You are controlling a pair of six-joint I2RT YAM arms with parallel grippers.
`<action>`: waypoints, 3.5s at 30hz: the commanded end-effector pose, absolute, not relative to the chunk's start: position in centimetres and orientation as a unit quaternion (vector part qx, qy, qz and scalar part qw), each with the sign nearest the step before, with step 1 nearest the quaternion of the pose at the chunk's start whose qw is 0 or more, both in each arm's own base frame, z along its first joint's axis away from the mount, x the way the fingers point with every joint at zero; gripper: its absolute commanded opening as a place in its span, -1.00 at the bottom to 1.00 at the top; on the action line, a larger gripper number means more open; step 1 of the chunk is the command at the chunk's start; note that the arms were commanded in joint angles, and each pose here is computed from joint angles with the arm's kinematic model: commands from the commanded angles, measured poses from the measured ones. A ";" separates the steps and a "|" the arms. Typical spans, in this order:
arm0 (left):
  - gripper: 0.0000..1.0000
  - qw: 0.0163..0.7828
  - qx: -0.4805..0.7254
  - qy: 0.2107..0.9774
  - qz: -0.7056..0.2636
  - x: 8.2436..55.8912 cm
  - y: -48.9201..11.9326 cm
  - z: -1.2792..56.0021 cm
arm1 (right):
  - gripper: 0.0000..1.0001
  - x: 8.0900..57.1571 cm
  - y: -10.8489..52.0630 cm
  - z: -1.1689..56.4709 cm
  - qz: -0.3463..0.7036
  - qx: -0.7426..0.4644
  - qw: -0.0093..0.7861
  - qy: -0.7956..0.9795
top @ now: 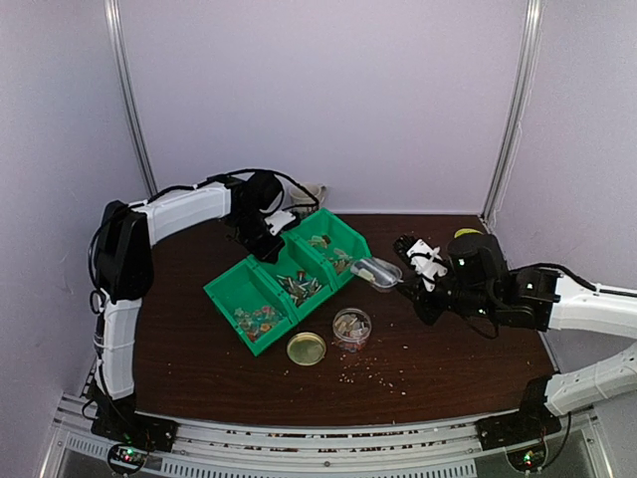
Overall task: Pack the candies
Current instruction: Place the fake candies in the packing box, then put down the spatula at the corner of the board.
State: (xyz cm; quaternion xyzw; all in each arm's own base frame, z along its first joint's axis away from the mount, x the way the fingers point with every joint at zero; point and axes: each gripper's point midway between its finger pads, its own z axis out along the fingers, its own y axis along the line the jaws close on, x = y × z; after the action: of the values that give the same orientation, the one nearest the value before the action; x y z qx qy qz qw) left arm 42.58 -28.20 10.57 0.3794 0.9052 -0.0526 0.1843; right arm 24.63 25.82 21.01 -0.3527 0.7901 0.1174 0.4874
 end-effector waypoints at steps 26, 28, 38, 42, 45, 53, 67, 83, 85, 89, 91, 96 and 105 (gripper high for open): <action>-0.92 0.169 0.412 0.892 -0.074 46.3 -29.4 7.3 | -1.00 21.4 26.5 20.0 0.066 -0.402 0.411 0.815; -0.88 0.167 0.414 0.892 -0.077 46.2 -29.6 7.2 | -1.00 21.4 26.5 20.0 0.063 -0.402 0.410 0.816; -0.32 0.167 0.399 0.901 -0.041 46.9 -28.5 6.6 | -1.00 21.2 26.2 18.4 0.039 -0.417 0.370 0.829; -0.18 0.173 0.392 0.903 -0.028 47.2 -28.0 7.1 | -1.00 20.8 26.2 18.0 0.037 -0.427 0.359 0.829; -0.03 0.187 0.381 0.905 -0.021 47.4 -27.7 8.6 | -1.00 20.4 26.3 18.0 0.033 -0.439 0.350 0.827; 0.55 0.229 0.300 0.926 0.017 47.4 -25.3 14.5 | -1.00 20.2 26.0 18.1 -0.001 -0.458 0.325 0.827; 0.96 0.273 0.181 0.945 0.021 41.7 -22.0 20.3 | -1.00 20.1 25.9 17.5 -0.051 -0.491 0.288 0.821; 0.96 0.309 0.201 0.930 0.003 34.0 -20.4 18.7 | -1.00 20.5 26.0 17.6 -0.143 -0.541 0.240 0.793; 0.95 0.321 0.200 0.926 -0.009 33.9 -20.5 18.7 | -1.00 20.5 26.2 17.8 -0.161 -0.550 0.240 0.784; 0.96 0.324 0.203 0.924 -0.010 33.9 -20.6 18.6 | -1.00 20.7 26.6 18.5 -0.198 -0.564 0.248 0.762; 0.96 0.323 0.204 0.924 -0.010 33.8 -20.6 18.3 | -1.00 20.7 26.8 18.6 -0.213 -0.574 0.247 0.752; 0.96 0.321 0.206 0.924 -0.021 33.6 -20.9 18.2 | -1.00 21.2 26.8 18.8 -0.250 -0.586 0.251 0.729; 0.96 0.336 0.202 0.920 -0.024 33.7 -20.8 18.9 | -1.00 24.9 26.1 21.6 -0.159 -0.444 0.391 0.791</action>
State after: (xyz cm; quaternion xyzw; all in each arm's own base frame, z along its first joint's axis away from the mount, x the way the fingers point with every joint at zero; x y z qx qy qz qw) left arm 33.27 -20.36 17.36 0.2049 0.9305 -0.0094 0.3034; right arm 22.02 26.73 18.10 -0.5494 0.7549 -0.2093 0.2907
